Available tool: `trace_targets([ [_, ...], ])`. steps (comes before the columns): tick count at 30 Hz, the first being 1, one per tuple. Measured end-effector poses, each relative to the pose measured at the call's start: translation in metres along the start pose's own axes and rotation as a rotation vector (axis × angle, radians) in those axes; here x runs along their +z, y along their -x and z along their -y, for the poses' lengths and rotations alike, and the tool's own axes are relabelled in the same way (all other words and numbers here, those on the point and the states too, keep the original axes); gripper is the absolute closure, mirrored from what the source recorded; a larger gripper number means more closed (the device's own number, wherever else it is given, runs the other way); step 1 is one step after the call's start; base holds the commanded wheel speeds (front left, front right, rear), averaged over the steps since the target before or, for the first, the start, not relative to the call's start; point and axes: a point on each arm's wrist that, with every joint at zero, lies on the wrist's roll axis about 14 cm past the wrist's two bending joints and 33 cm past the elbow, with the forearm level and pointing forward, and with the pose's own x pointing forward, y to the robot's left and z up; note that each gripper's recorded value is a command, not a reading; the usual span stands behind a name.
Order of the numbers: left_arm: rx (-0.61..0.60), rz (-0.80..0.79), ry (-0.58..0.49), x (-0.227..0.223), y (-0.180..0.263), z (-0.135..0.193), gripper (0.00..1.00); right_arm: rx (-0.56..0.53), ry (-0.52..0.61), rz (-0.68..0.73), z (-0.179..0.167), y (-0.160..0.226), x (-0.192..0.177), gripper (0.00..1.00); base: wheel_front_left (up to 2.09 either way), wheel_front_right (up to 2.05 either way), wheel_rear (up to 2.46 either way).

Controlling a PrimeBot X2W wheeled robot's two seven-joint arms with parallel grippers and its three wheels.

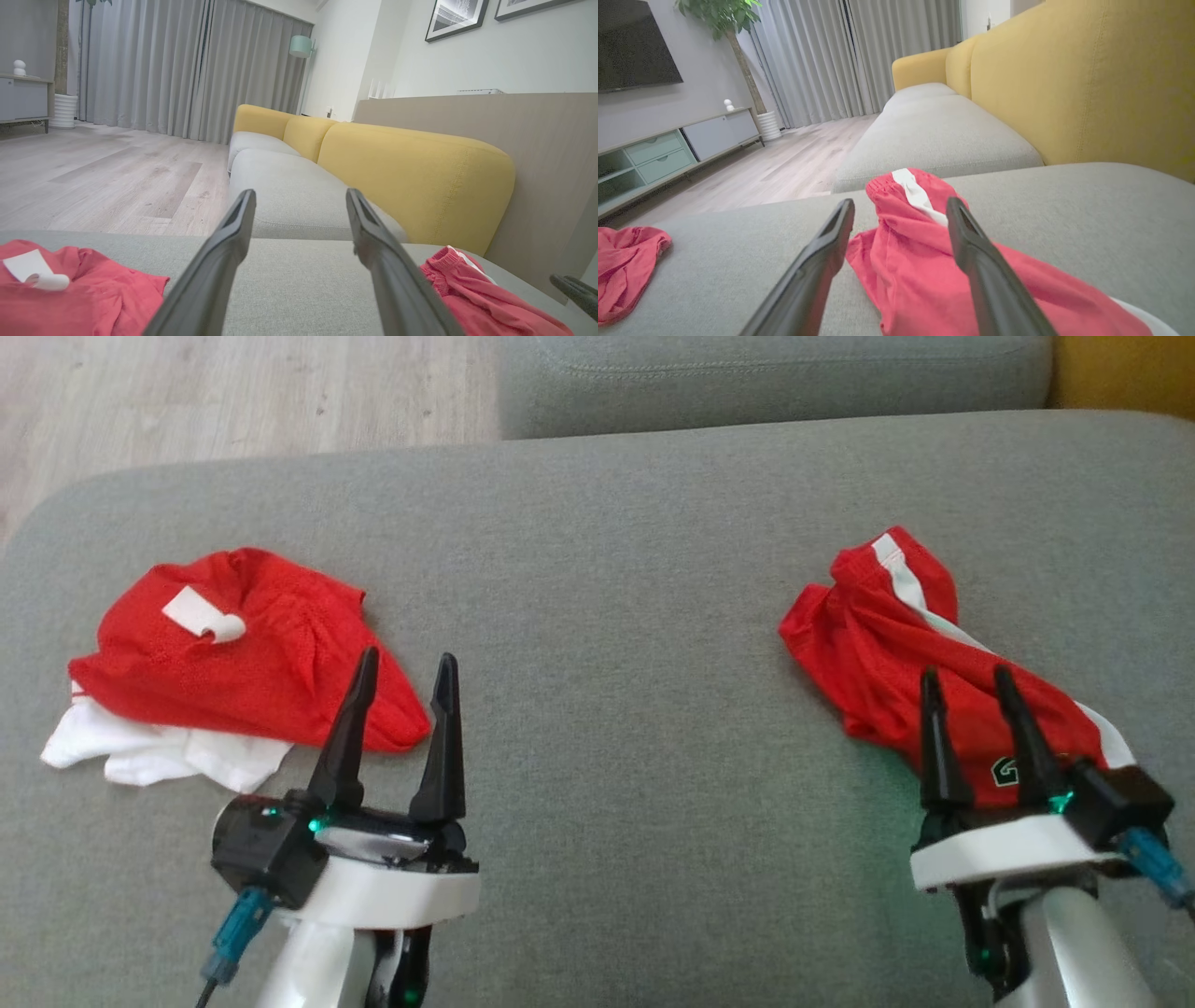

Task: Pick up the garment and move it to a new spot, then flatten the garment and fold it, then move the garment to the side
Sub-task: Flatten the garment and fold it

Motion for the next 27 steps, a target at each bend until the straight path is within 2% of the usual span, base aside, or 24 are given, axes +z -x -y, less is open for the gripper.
trace_targets([
  [7,0.011,-0.032,0.005,-0.011,0.002,-0.004,0.00,-0.010,0.050,0.022,0.008,-0.039,0.013,0.00,0.00,0.00,0.00],
  [13,0.032,-0.048,0.006,-0.016,0.004,-0.011,0.00,-0.030,0.127,-0.138,0.022,-0.076,-0.008,0.00,0.00,0.00,0.00],
  [22,0.064,-0.048,-0.008,-0.015,0.004,-0.023,0.00,-0.010,0.138,-0.377,0.020,-0.085,-0.064,0.00,0.00,0.00,0.00],
  [23,0.064,-0.047,-0.009,-0.014,0.004,-0.023,0.00,-0.005,0.135,-0.384,0.018,-0.086,-0.066,0.57,0.00,0.00,0.00],
  [24,0.064,-0.046,-0.009,-0.014,0.004,-0.023,0.00,0.002,0.134,-0.378,0.016,-0.088,-0.065,1.00,0.00,0.00,0.00],
  [27,0.062,-0.044,-0.010,-0.013,0.004,-0.022,0.00,0.021,0.120,-0.302,0.009,-0.096,-0.051,1.00,0.00,0.00,0.00],
])
